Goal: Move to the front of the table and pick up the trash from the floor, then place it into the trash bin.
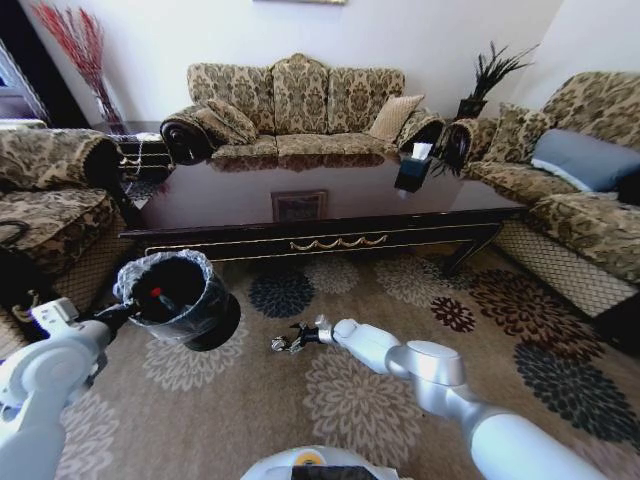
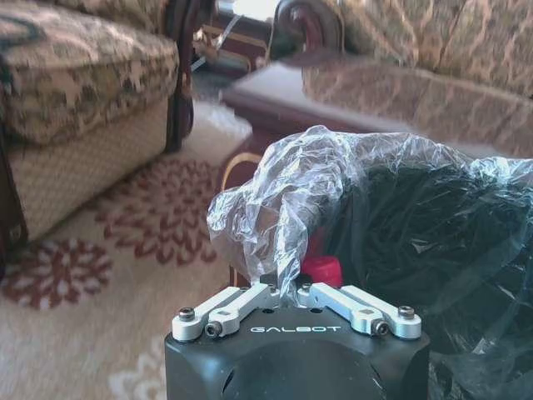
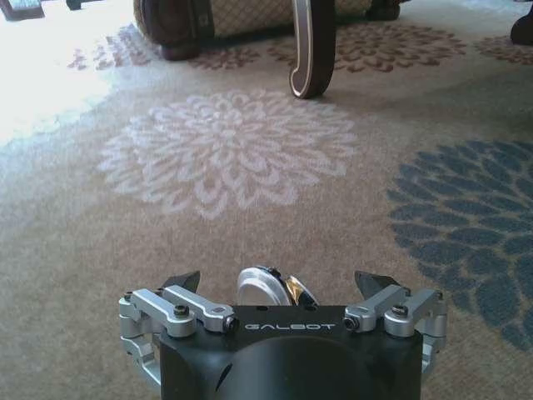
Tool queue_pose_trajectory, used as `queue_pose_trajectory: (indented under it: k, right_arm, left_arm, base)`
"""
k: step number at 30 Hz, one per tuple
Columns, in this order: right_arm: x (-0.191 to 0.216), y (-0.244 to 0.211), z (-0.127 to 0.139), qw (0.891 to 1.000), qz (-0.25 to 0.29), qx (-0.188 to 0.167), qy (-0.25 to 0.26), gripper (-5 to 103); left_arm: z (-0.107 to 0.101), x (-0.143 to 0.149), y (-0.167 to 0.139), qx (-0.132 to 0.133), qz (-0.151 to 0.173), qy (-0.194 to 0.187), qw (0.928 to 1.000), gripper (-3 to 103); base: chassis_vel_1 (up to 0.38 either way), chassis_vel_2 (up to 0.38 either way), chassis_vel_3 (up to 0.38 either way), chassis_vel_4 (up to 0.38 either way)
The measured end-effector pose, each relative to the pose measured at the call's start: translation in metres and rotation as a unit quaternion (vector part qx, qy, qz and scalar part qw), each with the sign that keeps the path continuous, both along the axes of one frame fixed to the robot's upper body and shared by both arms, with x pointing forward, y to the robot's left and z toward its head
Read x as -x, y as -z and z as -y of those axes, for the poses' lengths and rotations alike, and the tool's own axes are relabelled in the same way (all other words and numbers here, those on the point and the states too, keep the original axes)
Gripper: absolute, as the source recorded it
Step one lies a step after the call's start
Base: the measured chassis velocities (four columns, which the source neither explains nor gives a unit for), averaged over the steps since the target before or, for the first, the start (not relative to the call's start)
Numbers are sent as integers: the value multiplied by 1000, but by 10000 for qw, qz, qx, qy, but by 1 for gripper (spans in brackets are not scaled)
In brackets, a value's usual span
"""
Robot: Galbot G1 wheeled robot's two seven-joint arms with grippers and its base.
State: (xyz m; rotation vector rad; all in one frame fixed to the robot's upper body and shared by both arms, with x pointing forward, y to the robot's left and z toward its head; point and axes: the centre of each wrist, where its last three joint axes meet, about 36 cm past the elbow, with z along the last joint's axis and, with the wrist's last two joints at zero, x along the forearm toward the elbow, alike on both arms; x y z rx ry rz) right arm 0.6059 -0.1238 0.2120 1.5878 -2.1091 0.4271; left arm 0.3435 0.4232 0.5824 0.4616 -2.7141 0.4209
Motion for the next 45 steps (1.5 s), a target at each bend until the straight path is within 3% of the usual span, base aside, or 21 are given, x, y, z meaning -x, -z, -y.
queue_pose_trajectory:
  k: [7,12,16,22,28,36,45]
  right_arm:
    - [5,8,-16,9998,-3,154,-121,100]
    - [4,16,10,9989,58,469,-34,100]
    - [3,20,40,9969,142,687,352,99]
    - [1,19,41,9961,239,671,523,94]
    - [0,16,34,9969,316,517,493,90]
    - [0,10,5,9985,447,252,187,89]
    - [10,16,-8,9981,364,476,-161,89]
  left_arm:
    - [-11,-5,-20,-95,254,-56,9996,3]
    - [-9,-3,-24,-86,322,3,9994,3]
    - [-3,-2,-26,-57,384,97,9992,3]
    - [-3,-2,-28,-49,418,132,9990,3]
    - [-2,-2,-28,-50,419,156,9990,3]
    - [0,-1,-26,-26,404,184,9990,3]
    - [-1,-1,-27,-25,421,194,9989,3]
  base:
    - [0,0,0,0]
    - [0,0,0,0]
    - [0,0,0,0]
    - [0,0,0,0]
    - [0,0,0,0]
    - [0,0,0,0]
    - [0,0,0,0]
